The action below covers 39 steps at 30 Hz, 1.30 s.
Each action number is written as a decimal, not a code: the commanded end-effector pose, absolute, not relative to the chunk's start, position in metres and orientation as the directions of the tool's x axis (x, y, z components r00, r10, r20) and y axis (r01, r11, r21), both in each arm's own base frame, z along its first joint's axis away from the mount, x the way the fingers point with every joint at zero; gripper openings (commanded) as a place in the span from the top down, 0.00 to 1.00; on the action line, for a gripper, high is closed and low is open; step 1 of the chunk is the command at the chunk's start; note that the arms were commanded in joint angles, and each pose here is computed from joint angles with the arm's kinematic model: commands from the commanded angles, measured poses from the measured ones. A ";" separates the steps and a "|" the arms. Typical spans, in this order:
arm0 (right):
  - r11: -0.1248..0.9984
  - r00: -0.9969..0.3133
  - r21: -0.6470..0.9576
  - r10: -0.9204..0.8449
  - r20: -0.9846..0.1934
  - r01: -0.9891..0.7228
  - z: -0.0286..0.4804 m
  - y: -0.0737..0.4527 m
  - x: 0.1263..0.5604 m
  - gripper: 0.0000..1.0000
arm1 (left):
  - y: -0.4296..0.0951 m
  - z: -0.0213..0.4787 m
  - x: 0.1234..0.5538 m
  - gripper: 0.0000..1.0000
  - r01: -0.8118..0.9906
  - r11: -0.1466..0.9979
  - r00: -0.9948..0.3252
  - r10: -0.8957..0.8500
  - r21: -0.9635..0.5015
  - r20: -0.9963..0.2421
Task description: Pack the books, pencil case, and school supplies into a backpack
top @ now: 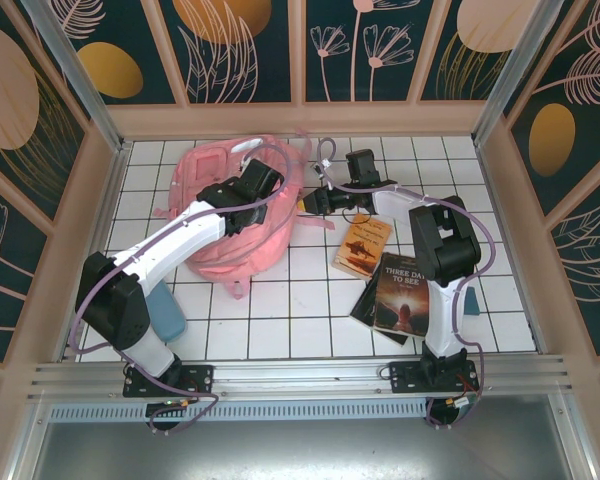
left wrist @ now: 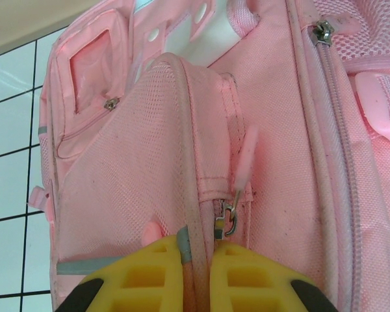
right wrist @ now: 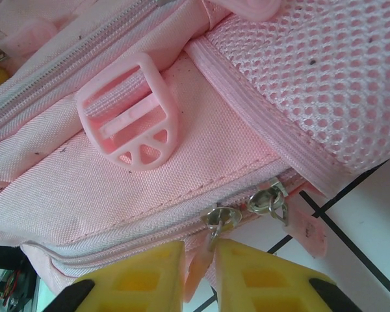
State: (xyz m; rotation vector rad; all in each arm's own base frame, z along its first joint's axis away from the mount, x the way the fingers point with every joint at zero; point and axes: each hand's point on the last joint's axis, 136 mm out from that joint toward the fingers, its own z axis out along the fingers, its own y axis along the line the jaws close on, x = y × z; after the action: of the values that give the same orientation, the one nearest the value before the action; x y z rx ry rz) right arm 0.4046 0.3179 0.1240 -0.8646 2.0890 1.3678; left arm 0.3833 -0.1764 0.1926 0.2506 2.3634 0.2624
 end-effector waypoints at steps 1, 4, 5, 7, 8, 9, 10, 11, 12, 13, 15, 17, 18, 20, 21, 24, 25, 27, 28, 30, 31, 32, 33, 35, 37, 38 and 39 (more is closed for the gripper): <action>0.259 -0.638 0.586 -0.240 -0.732 -0.768 0.143 0.319 0.399 0.81 | -0.174 0.238 0.396 0.99 0.029 0.980 -0.610 0.172 0.195 -0.774; 0.286 -0.638 0.574 -0.247 -0.729 -0.767 0.138 0.320 0.401 0.88 | -0.175 0.239 0.397 0.99 0.028 0.981 -0.607 0.169 0.192 -0.776; 0.302 -0.637 0.566 -0.250 -0.729 -0.767 0.136 0.321 0.403 0.90 | -0.175 0.239 0.397 0.99 0.026 0.982 -0.606 0.166 0.189 -0.778; 0.331 -0.628 0.544 -0.256 -0.735 -0.771 0.135 0.321 0.404 0.93 | -0.176 0.238 0.398 1.00 0.020 0.984 -0.608 0.152 0.177 -0.779; 0.352 -0.624 0.530 -0.258 -0.737 -0.771 0.134 0.319 0.404 0.95 | -0.177 0.238 0.399 1.00 0.015 0.986 -0.608 0.139 0.164 -0.781; 0.369 -0.616 0.513 -0.262 -0.743 -0.775 0.134 0.319 0.403 0.96 | -0.180 0.236 0.400 1.00 0.016 0.988 -0.611 0.131 0.153 -0.780; 0.394 -0.610 0.494 -0.266 -0.746 -0.775 0.132 0.316 0.402 0.97 | -0.182 0.233 0.402 1.00 0.011 0.990 -0.616 0.117 0.141 -0.779; 0.417 -0.600 0.470 -0.272 -0.752 -0.778 0.132 0.314 0.401 0.99 | -0.183 0.232 0.405 1.00 -0.003 0.992 -0.617 0.100 0.129 -0.781; 0.437 -0.592 0.449 -0.279 -0.756 -0.779 0.132 0.312 0.399 0.99 | -0.185 0.229 0.408 1.00 -0.014 0.993 -0.621 0.085 0.120 -0.779; 0.457 -0.584 0.428 -0.287 -0.759 -0.780 0.130 0.310 0.396 1.00 | -0.187 0.227 0.412 1.00 -0.033 0.993 -0.623 0.068 0.114 -0.779; 0.474 -0.570 0.401 -0.294 -0.767 -0.784 0.133 0.309 0.387 1.00 | -0.189 0.224 0.420 1.00 -0.067 0.993 -0.627 0.036 0.099 -0.779; 0.464 -0.550 0.385 -0.298 -0.780 -0.798 0.140 0.312 0.372 1.00 | -0.193 0.218 0.430 1.00 -0.093 0.993 -0.634 -0.001 0.075 -0.774; 0.458 -0.540 0.377 -0.301 -0.786 -0.805 0.142 0.314 0.365 1.00 | -0.196 0.215 0.434 1.00 -0.098 0.993 -0.637 -0.016 0.061 -0.770; 0.450 -0.537 0.377 -0.310 -0.784 -0.810 0.141 0.319 0.351 1.00 | -0.203 0.214 0.442 1.00 -0.096 0.995 -0.639 -0.046 0.020 -0.768; 0.446 -0.539 0.381 -0.312 -0.782 -0.810 0.140 0.321 0.347 1.00 | -0.208 0.214 0.445 1.00 -0.088 0.996 -0.641 -0.057 -0.001 -0.766; 0.446 -0.545 0.390 -0.300 -0.783 -0.806 0.135 0.324 0.337 1.00 | -0.231 0.215 0.453 1.00 -0.026 0.996 -0.649 -0.085 -0.090 -0.756; 0.449 -0.546 0.392 -0.291 -0.786 -0.803 0.135 0.322 0.336 1.00 | -0.241 0.216 0.455 1.00 0.002 0.992 -0.653 -0.093 -0.124 -0.751; 0.459 -0.536 0.384 -0.263 -0.802 -0.801 0.140 0.320 0.336 1.00 | -0.255 0.219 0.458 1.00 0.047 0.982 -0.664 -0.108 -0.185 -0.740; 0.467 -0.526 0.375 -0.249 -0.813 -0.801 0.144 0.319 0.337 1.00 | -0.260 0.219 0.461 1.00 0.064 0.975 -0.671 -0.117 -0.215 -0.732; 0.495 -0.513 0.363 -0.208 -0.833 -0.790 0.154 0.311 0.345 1.00 | -0.269 0.220 0.462 0.98 0.101 0.958 -0.687 -0.128 -0.268 -0.715; 0.511 -0.511 0.364 -0.179 -0.841 -0.779 0.159 0.305 0.351 1.00 | -0.274 0.221 0.462 0.95 0.123 0.950 -0.694 -0.124 -0.286 -0.710; 0.528 -0.511 0.369 -0.148 -0.847 -0.765 0.164 0.298 0.358 1.00 | -0.275 0.221 0.461 0.90 0.141 0.946 -0.701 -0.113 -0.293 -0.704; 0.540 -0.513 0.375 -0.127 -0.849 -0.754 0.166 0.294 0.363 1.00 | -0.276 0.222 0.460 0.83 0.162 0.942 -0.707 -0.097 -0.294 -0.700; 0.561 -0.516 0.389 -0.080 -0.853 -0.730 0.173 0.283 0.374 1.00 | -0.276 0.224 0.452 0.59 0.216 0.936 -0.710 -0.046 -0.279 -0.702; 0.570 -0.514 0.400 -0.046 -0.857 -0.718 0.179 0.277 0.383 1.00 | -0.272 0.227 0.443 0.45 0.263 0.935 -0.698 0.015 -0.237 -0.716; 0.574 -0.518 0.409 -0.031 -0.855 -0.709 0.180 0.274 0.387 1.00 | -0.269 0.229 0.438 0.40 0.288 0.934 -0.685 0.047 -0.211 -0.727; 0.580 -0.524 0.417 -0.019 -0.852 -0.700 0.181 0.271 0.392 1.00 | -0.265 0.228 0.433 0.38 0.309 0.934 -0.678 0.081 -0.183 -0.730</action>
State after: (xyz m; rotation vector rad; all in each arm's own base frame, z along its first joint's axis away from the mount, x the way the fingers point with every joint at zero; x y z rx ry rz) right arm 0.3743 0.2726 0.1366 -0.6261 2.0918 0.9650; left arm 0.4440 -0.2623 0.1961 0.1295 2.3899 -0.3370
